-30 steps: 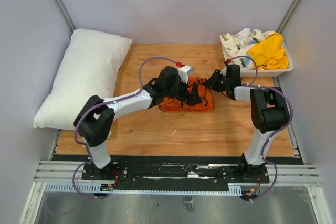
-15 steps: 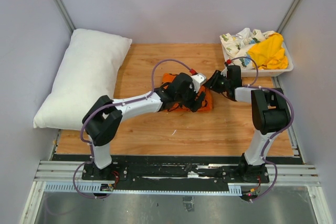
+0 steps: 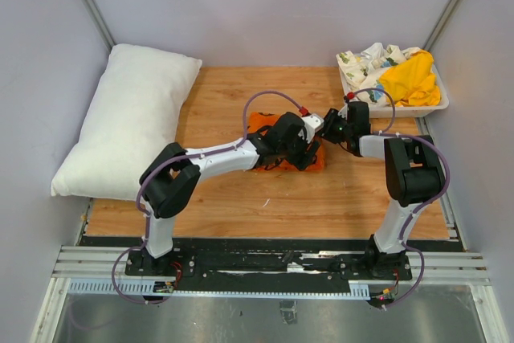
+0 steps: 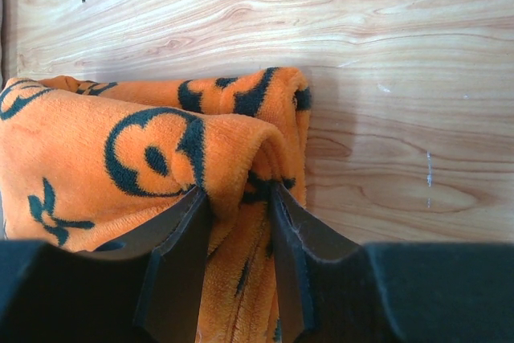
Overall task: Remove the pillowcase from the pillow
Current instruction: Adjust the pillowcase at the center of the board.
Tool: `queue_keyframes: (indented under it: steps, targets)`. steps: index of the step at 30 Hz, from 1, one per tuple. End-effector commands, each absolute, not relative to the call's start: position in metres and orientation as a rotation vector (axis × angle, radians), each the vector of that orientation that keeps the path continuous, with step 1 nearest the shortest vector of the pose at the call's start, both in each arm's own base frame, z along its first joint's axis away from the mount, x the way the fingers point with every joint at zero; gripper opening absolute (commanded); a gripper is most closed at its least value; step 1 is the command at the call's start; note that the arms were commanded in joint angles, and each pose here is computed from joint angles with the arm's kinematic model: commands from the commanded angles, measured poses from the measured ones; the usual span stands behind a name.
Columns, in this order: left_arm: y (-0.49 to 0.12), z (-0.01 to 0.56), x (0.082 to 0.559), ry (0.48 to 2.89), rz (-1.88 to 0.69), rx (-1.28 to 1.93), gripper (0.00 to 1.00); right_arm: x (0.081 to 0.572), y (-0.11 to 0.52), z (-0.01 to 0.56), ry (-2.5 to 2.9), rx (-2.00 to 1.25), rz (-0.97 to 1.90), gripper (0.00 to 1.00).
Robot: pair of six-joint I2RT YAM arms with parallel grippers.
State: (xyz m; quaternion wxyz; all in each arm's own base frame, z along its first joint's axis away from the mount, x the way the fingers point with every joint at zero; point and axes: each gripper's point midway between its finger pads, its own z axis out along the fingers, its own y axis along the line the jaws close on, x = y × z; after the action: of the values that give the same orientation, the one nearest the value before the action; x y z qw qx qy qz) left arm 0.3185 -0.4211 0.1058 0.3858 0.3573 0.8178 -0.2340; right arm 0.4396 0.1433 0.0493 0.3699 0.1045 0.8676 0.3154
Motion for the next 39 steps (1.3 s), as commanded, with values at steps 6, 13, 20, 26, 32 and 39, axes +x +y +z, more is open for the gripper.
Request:
queue_keyframes:
  steps: [6, 13, 20, 26, 32, 39]
  targets:
    - [-0.429, 0.097, 0.318, 2.090, -0.567, 0.935, 0.50, 0.417, 0.139, 0.027, 2.318, 0.290, 0.808, 0.36]
    - [-0.433, 0.106, 0.314, 2.074, -0.602, 0.950, 0.27, 0.417, 0.139, 0.028, 2.316, 0.289, 0.809, 0.36]
    - [-0.446, 0.128, 0.308, 2.048, -0.693, 0.973, 0.09, 0.416, 0.139, 0.029, 2.314, 0.290, 0.810, 0.37]
    - [-0.455, 0.153, 0.304, 2.030, -0.749, 0.994, 0.17, 0.416, 0.139, 0.029, 2.315, 0.289, 0.813, 0.37]
    - [-0.454, 0.165, 0.309, 2.025, -0.730, 0.977, 0.07, 0.416, 0.140, 0.029, 2.314, 0.287, 0.817, 0.37]
    - [-0.463, 0.136, 0.309, 2.114, -0.747, 0.966, 0.44, 0.415, 0.141, 0.030, 2.312, 0.288, 0.824, 0.37]
